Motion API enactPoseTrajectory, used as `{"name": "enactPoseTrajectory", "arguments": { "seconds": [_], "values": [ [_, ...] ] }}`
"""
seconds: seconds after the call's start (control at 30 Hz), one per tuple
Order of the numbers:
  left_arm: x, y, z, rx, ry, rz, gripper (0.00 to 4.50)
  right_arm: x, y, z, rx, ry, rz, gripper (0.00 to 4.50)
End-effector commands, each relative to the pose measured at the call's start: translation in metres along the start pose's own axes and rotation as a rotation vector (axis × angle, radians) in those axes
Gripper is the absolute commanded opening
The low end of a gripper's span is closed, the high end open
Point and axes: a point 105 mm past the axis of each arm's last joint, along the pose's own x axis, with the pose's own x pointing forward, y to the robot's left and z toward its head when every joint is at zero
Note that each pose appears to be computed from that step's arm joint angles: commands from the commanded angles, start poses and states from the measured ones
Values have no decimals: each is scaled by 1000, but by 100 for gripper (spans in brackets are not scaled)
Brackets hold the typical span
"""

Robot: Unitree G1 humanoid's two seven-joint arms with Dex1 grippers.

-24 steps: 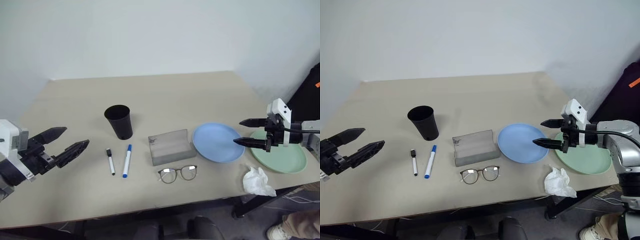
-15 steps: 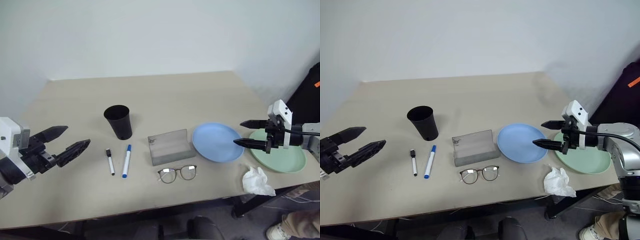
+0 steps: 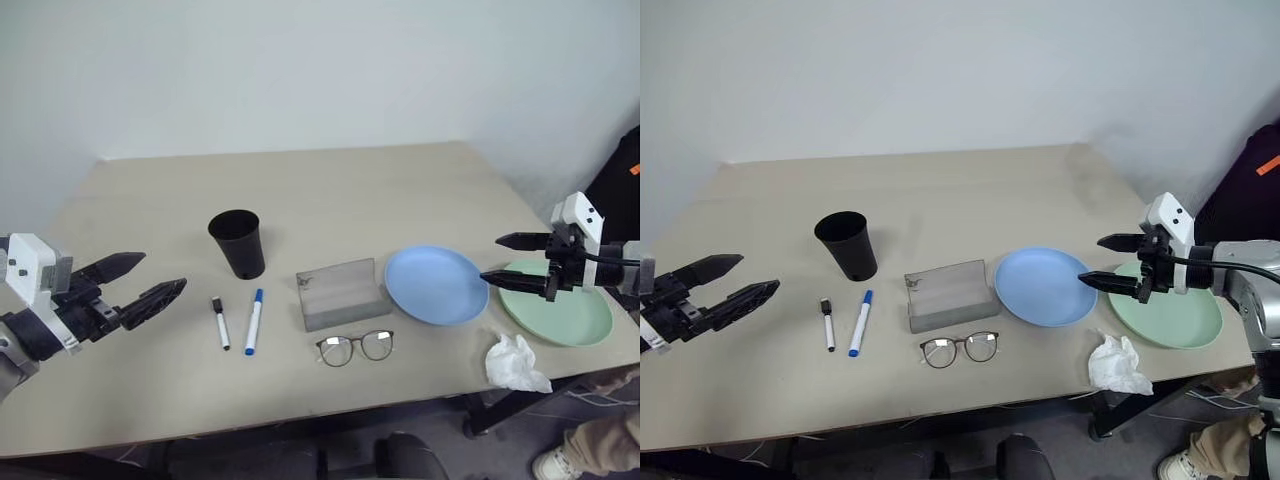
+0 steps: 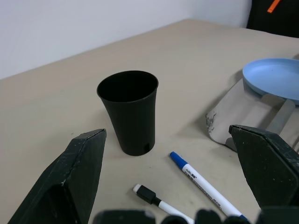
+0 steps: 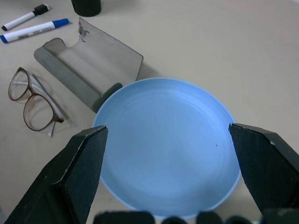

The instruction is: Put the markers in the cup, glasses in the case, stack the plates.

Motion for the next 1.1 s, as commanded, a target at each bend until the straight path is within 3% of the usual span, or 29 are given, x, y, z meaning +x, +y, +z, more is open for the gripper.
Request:
{"name": "enactPoseTrajectory", "arguments": {
  "seconds": [0.03, 0.43, 0.6, 0.93, 1.03, 1.1],
  "values": [
    [2, -6, 3, 39, -19, -12, 448, -9, -6, 6, -47, 9, -44, 450],
    [7, -11, -12, 64, -22, 6, 448, 2, -13, -50, 3, 217, -155, 450],
    [10, -11, -13, 69, -24, -1, 448, 5, -22, -79, 71, 318, -279, 450],
    [14, -12, -14, 71, -20, -17, 448, 8, -25, -102, 149, 421, -386, 450],
    [14, -12, -15, 69, -18, -17, 450, 8, -26, -105, 163, 432, -401, 393],
    [14, -12, -16, 67, -17, -17, 450, 8, -28, -107, 168, 441, -414, 330]
  ]
}}
